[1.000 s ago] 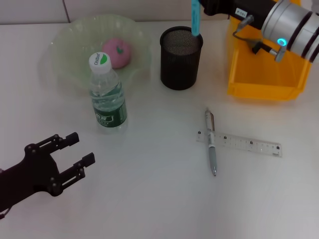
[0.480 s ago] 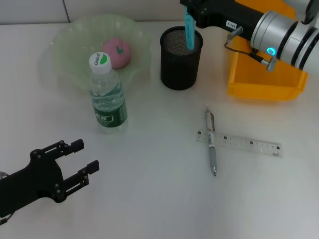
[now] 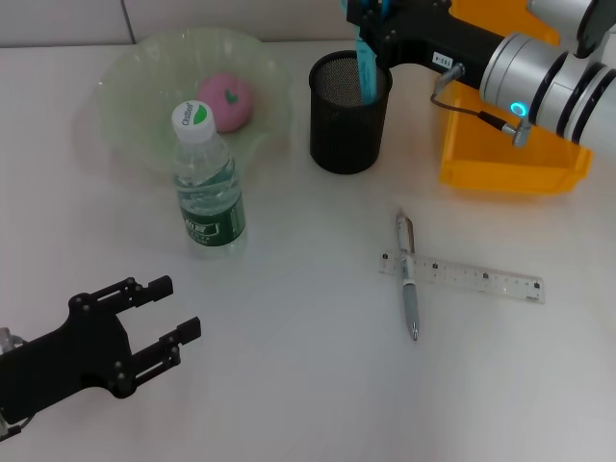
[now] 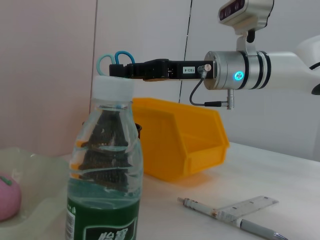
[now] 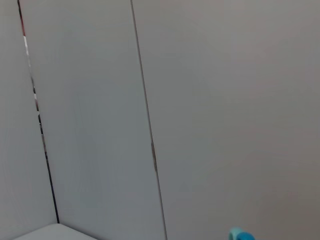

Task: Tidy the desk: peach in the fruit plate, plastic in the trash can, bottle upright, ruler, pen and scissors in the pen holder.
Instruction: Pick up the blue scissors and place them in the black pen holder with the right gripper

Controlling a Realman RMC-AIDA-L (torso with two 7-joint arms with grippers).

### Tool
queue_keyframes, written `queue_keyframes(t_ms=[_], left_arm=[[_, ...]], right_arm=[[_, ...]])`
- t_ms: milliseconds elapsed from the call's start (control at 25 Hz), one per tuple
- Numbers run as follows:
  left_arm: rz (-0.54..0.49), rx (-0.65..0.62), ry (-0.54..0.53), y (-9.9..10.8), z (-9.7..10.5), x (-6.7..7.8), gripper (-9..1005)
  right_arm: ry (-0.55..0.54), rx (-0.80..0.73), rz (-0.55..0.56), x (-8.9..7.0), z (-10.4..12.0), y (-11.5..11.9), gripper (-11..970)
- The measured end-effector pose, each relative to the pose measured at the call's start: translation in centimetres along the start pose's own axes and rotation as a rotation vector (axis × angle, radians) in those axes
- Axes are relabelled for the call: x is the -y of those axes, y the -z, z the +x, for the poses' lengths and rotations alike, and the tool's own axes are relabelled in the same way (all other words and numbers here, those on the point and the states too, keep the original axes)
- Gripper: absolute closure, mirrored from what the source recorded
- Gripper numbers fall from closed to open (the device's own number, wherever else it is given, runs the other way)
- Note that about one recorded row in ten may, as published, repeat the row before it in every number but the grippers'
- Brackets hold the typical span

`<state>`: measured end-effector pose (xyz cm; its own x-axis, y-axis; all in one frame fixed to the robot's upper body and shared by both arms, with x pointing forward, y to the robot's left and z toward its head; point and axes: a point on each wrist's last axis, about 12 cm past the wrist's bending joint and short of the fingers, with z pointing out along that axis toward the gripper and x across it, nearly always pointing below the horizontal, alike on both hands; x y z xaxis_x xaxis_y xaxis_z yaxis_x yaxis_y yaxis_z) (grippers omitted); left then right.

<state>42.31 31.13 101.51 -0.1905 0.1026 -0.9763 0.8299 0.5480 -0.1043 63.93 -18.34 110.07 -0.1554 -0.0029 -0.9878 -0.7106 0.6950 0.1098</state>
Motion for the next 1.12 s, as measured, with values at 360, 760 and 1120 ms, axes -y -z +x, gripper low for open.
queue_keyframes(t_ms=[360,760,1120], left_arm=[[0.000,-0.001,0.001,-0.05,0.02,0.02,400],[0.003,-0.002,-0.005,-0.27,-0.11,-0.15,400],[0.003,-0.003,-0.001,-0.33,-0.14,-0.21,399]], right_arm=[[0.014,-0.025,0.019,0.06,0.33,-0.24,789],[0.025,-0.029,0.011,-0.15,0.15,-0.66,777],[0.038,-0.048,-0.015,-0.49,0.46,-0.61,710]])
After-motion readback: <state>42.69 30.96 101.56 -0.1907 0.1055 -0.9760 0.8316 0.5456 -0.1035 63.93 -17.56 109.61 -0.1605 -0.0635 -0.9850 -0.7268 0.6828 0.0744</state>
